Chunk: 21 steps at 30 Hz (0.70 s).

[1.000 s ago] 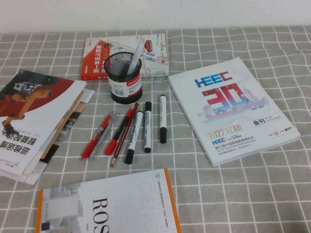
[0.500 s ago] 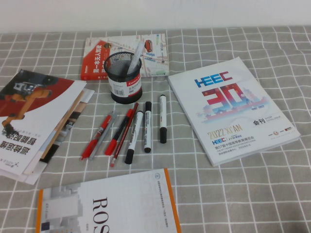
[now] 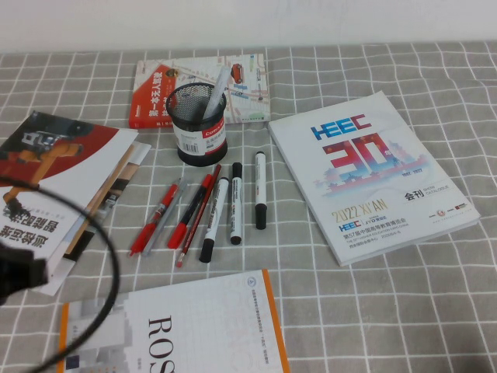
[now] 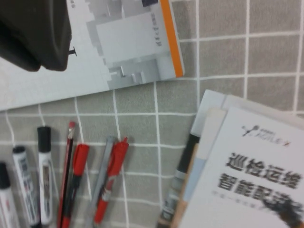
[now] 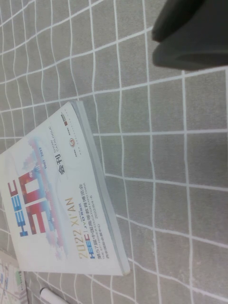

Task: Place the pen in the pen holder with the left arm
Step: Pick up the pen on the table

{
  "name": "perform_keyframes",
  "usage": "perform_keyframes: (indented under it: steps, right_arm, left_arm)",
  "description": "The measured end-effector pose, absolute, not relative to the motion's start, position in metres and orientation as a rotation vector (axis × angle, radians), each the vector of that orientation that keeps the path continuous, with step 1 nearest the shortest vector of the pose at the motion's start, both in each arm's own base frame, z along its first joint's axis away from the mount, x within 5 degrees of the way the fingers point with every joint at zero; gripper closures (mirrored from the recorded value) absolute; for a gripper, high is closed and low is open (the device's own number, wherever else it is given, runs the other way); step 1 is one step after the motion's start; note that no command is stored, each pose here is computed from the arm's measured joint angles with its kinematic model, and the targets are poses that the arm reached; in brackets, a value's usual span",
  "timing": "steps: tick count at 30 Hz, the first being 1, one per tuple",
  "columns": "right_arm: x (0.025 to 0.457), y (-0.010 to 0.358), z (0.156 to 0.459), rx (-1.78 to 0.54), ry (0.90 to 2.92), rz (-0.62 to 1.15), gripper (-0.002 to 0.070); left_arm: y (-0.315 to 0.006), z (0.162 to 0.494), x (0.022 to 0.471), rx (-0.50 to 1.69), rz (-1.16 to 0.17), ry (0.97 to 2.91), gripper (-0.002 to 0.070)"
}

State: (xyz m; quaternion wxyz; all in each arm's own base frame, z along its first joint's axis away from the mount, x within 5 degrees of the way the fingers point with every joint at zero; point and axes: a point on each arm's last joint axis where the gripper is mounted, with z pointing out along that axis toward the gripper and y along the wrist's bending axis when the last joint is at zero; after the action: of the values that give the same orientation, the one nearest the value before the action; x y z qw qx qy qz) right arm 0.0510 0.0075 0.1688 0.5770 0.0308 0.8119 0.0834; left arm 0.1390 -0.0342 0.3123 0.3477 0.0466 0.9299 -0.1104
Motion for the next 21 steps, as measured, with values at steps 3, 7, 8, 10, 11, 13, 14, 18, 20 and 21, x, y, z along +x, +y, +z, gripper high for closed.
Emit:
perform_keyframes:
  steps: [3, 7, 8, 10, 11, 13, 14, 18, 20, 21]
  right_arm:
    - [0.051, 0.007, 0.169, 0.072, 1.900, 0.195, 0.0691]
    - [0.051, 0.007, 0.169, 0.072, 1.900, 0.195, 0.0691]
    - [0.051, 0.007, 0.169, 0.072, 1.900, 0.195, 0.0691]
    - [0.051, 0.007, 0.169, 0.072, 1.900, 0.195, 0.0692]
    - [0.051, 0.007, 0.169, 0.072, 1.900, 0.195, 0.0691]
    - [0.051, 0.007, 0.169, 0.072, 1.900, 0.195, 0.0691]
    - [0.051, 0.007, 0.169, 0.072, 1.900, 0.195, 0.0691]
    - [0.051, 0.007, 0.169, 0.072, 1.900, 0.195, 0.0691]
    - [0.051, 0.007, 0.169, 0.072, 1.900, 0.195, 0.0691]
    - [0.051, 0.007, 0.169, 0.072, 1.900, 0.195, 0.0691]
  left_arm:
    - [-0.039, 0.311, 0.163, 0.195, -0.277, 2.473, 0.0677]
    - [-0.046, 0.301, 0.201, 0.280, -0.261, 2.605, 0.0677]
    - [-0.047, 0.300, 0.209, 0.302, -0.256, 2.621, 0.0677]
    - [-0.051, 0.296, 0.230, 0.344, -0.250, 2.665, 0.0677]
    - [-0.053, 0.294, 0.240, 0.355, -0.249, 2.685, 0.0677]
    - [-0.055, 0.288, 0.257, 0.374, -0.248, 2.718, 0.0677]
    - [-0.058, 0.286, 0.266, 0.391, -0.249, 2.729, 0.0677]
    - [-0.082, 0.275, 0.292, 0.519, -0.244, 2.747, 0.0677]
    - [-0.100, 0.270, 0.302, 0.615, -0.224, 2.746, 0.0677]
    - [-0.108, 0.270, 0.306, 0.655, -0.215, 2.739, 0.0677]
